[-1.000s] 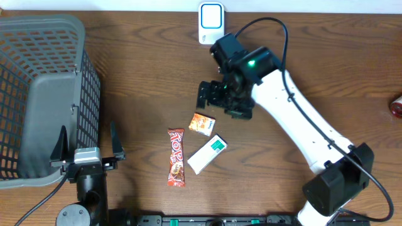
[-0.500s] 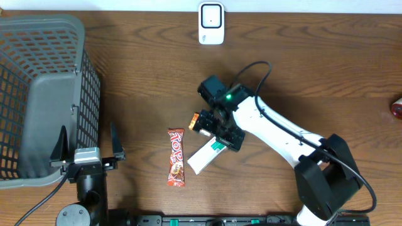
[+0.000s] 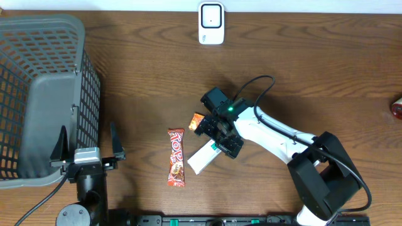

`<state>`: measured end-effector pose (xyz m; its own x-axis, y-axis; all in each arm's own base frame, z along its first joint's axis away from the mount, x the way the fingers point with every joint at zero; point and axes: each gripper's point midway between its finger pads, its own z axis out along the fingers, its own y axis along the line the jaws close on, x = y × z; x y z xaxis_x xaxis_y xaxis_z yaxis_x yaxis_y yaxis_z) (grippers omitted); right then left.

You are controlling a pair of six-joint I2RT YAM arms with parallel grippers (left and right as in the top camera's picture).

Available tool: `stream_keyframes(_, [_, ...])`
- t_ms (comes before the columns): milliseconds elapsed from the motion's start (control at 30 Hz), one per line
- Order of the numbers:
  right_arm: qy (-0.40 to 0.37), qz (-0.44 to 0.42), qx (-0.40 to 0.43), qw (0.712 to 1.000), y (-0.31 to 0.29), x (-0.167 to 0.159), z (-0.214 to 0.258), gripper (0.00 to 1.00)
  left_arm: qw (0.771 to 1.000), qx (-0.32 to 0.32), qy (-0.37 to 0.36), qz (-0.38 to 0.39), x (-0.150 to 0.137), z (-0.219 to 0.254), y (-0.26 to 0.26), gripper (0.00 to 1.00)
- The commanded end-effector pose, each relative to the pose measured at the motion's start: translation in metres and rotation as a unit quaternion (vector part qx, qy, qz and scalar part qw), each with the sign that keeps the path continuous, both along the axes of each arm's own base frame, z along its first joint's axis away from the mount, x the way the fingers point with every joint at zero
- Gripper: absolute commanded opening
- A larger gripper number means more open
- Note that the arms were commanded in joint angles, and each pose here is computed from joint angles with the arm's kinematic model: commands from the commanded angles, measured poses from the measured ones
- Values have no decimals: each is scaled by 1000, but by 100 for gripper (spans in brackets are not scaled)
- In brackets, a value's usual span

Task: Scan the item barcode
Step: 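Lower the right gripper onto the white Panadol box and grasp its end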

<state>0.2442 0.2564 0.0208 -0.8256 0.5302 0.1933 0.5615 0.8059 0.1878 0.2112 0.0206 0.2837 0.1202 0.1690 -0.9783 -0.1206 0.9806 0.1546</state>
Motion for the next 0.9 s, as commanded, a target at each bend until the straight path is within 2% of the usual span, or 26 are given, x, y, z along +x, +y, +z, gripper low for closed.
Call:
stream_keyframes(0, [14,-14,-10,1000,5,-7,-12,99,974,-120,187,38,15,-143,12,96])
stream_keyframes(167, [52,-12,-23,998,8,-18,-42,97,974,-120,187,38,15,-143,12,96])
stream_keyframes(433, [68,-10,-34,997,5,-24,-51,70,974,-120,187,38,15,-143,12,96])
stream_keyframes(500, [66,-10,-37,997,4,-23,-52,67,974,-120,187,38,15,-143,12,96])
stream_keyframes(700, [56,-2,-57,997,-4,-22,-53,48,974,-120,187,38,15,-143,12,96])
stream_keyframes(867, [101,-8,-36,994,-2,-34,-48,46,974,-120,187,38,15,-143,12,96])
